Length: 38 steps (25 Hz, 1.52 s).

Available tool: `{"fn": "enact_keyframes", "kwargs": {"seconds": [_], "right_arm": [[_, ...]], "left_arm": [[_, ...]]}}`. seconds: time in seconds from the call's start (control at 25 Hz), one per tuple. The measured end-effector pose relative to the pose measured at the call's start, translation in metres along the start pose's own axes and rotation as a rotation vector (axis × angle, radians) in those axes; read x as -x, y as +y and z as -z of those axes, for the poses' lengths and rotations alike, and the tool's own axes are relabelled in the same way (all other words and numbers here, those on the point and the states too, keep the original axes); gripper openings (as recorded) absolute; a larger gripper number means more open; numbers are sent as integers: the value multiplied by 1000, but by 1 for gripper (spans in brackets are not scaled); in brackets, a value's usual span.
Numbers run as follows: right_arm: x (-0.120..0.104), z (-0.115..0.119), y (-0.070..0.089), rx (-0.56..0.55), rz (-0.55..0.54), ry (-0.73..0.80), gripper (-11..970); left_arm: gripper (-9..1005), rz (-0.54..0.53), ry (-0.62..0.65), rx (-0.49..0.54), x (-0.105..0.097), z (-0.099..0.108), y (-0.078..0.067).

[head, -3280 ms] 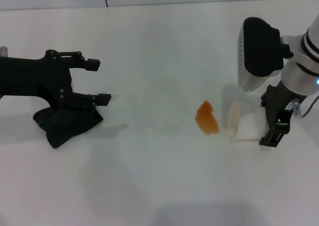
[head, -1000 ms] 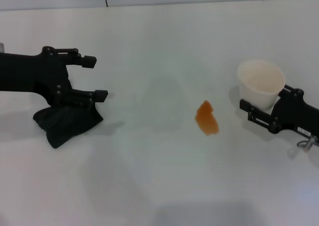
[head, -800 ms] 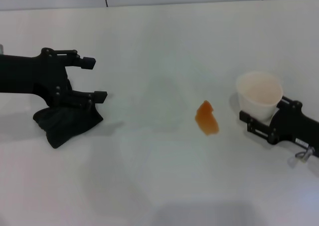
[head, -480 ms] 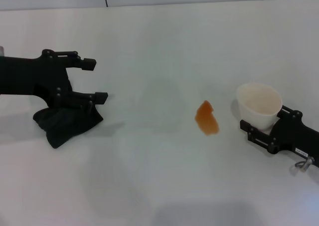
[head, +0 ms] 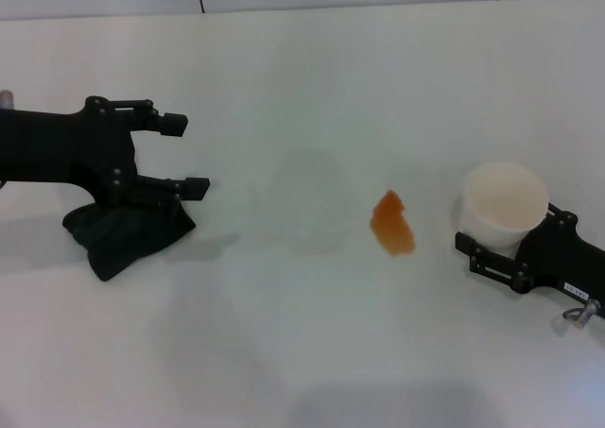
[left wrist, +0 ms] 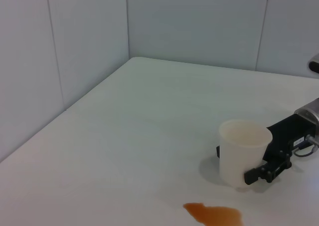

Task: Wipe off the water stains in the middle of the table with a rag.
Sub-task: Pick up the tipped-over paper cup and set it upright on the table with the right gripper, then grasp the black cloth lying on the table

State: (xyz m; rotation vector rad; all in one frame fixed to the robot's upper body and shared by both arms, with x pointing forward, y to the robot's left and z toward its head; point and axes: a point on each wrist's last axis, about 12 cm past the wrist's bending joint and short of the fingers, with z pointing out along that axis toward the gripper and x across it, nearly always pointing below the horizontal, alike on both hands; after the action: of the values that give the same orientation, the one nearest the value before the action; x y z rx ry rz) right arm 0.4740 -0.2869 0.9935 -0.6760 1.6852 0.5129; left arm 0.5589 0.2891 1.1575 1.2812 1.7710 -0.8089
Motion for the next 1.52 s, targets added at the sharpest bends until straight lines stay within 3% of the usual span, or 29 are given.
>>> {"fn": "enact_keyframes", "kwargs": {"seconds": [0.56,1.08,1.28,1.52], "right_arm": [[2,5,-5,42,-12,20,832],[14,29,-25,133,5,113,831],[32,40,-42,171,22,225,829],[69,49,-58,232,57,380,827]], "left_arm": [[876,1,0,0,0,0,0],[875,1,4,6,-1,3,1],[875,2,9,8,-2,4,1],[875,9,25,9,-4,4,1]]}}
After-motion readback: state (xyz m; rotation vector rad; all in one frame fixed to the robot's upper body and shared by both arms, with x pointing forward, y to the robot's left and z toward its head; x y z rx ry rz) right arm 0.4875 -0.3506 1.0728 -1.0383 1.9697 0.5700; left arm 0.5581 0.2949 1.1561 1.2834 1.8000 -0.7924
